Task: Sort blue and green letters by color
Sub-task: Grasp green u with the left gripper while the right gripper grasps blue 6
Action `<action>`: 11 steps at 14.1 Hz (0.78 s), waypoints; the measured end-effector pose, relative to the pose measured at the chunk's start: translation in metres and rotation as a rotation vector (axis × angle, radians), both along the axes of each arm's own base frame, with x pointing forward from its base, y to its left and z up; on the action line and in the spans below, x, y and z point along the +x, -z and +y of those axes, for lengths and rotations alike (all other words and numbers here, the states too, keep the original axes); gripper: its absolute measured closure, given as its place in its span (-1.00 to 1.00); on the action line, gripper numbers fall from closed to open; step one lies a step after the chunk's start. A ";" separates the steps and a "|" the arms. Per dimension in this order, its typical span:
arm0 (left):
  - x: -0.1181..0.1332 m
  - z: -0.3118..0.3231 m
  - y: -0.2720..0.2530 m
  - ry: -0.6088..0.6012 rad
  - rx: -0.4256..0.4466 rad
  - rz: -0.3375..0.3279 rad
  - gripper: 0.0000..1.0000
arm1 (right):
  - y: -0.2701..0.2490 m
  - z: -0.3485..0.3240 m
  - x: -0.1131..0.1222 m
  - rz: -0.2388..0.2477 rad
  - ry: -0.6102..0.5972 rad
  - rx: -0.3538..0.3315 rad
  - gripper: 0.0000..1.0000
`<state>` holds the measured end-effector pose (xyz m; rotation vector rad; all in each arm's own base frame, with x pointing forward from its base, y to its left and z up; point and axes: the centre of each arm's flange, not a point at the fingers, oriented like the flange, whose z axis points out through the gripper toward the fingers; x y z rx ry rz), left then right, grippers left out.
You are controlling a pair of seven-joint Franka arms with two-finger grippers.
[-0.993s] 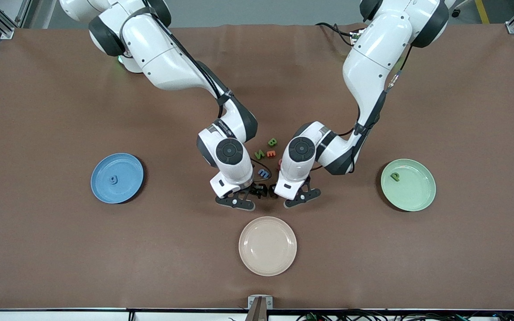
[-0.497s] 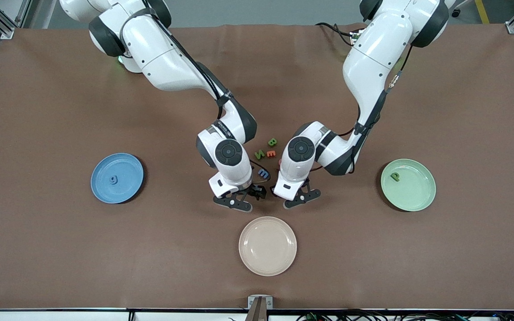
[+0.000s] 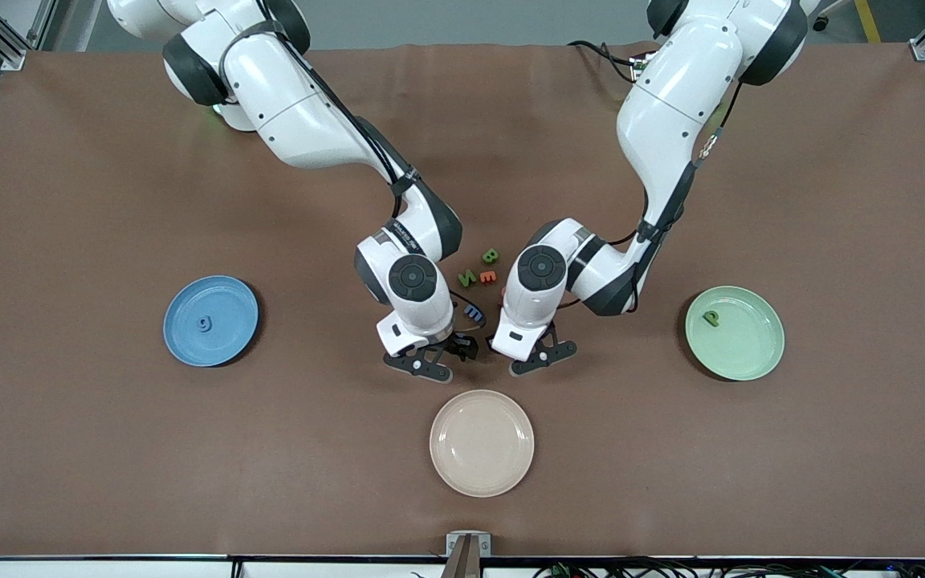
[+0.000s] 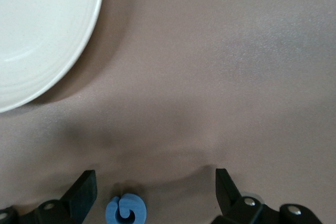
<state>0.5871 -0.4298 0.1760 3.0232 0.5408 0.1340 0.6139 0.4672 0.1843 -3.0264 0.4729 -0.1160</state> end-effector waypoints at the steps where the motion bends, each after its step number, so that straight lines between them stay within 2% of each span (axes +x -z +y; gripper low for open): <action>1: 0.000 0.000 0.000 -0.001 0.000 0.000 0.45 | 0.000 0.001 0.000 -0.005 0.006 0.005 -1.00; 7: 0.003 0.006 0.000 -0.012 0.001 0.001 0.49 | 0.004 0.019 -0.014 -0.011 0.019 0.019 -1.00; 11: 0.017 0.047 -0.010 -0.041 0.006 0.013 0.49 | 0.006 0.027 -0.022 -0.007 0.009 0.016 -0.98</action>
